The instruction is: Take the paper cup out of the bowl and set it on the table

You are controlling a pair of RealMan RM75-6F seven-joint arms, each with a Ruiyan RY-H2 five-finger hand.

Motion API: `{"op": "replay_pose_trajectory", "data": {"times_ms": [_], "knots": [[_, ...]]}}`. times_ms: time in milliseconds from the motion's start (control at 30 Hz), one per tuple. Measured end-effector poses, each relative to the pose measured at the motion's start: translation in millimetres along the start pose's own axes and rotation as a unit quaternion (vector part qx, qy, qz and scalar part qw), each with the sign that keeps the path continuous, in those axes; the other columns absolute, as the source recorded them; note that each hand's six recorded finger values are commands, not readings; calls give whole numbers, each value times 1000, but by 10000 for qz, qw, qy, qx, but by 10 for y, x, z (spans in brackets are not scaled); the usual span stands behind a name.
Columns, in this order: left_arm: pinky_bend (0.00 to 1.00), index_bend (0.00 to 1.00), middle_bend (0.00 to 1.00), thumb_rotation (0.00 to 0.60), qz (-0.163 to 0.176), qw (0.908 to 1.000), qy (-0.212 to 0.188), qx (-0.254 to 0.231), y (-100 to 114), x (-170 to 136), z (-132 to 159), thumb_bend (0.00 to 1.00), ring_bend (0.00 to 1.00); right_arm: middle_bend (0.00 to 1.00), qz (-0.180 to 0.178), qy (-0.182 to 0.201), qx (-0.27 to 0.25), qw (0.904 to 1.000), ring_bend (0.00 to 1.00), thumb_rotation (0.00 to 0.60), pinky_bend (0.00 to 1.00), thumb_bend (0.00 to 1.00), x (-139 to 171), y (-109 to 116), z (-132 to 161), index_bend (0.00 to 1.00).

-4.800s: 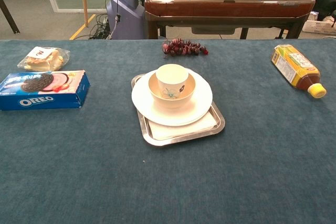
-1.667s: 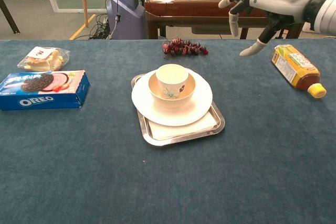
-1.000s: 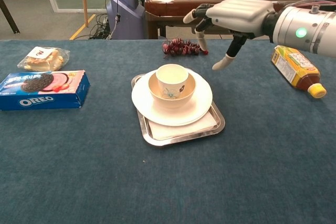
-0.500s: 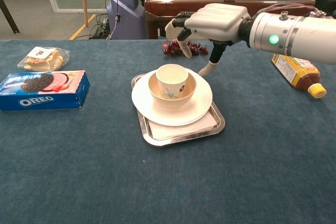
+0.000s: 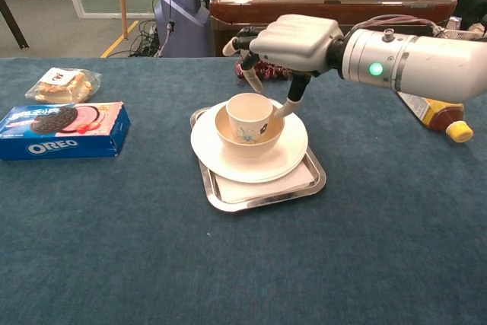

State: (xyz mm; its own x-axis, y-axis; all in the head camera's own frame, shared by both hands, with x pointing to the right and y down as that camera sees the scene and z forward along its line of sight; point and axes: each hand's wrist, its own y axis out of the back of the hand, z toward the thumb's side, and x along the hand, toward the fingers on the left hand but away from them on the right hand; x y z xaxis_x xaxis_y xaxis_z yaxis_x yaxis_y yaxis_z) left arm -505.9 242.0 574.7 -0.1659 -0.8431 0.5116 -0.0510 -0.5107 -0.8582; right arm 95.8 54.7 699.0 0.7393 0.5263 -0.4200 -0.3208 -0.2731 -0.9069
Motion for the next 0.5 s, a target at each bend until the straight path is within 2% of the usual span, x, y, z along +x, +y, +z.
{"op": "replay_pose_trajectory", "data": {"times_ms": [233,500], "knots": [[326,311,106,600,14,10000,12,-15,12,-10,-9,321,79,105,37,55,-28,10000,16,600,221,216,-25,-32,68,527],[326,311,107,600,41,10000,15,-38,32,-19,-19,322,79,105,99,103,-63,9999,14,600,221,333,-54,-80,134,567]]}}
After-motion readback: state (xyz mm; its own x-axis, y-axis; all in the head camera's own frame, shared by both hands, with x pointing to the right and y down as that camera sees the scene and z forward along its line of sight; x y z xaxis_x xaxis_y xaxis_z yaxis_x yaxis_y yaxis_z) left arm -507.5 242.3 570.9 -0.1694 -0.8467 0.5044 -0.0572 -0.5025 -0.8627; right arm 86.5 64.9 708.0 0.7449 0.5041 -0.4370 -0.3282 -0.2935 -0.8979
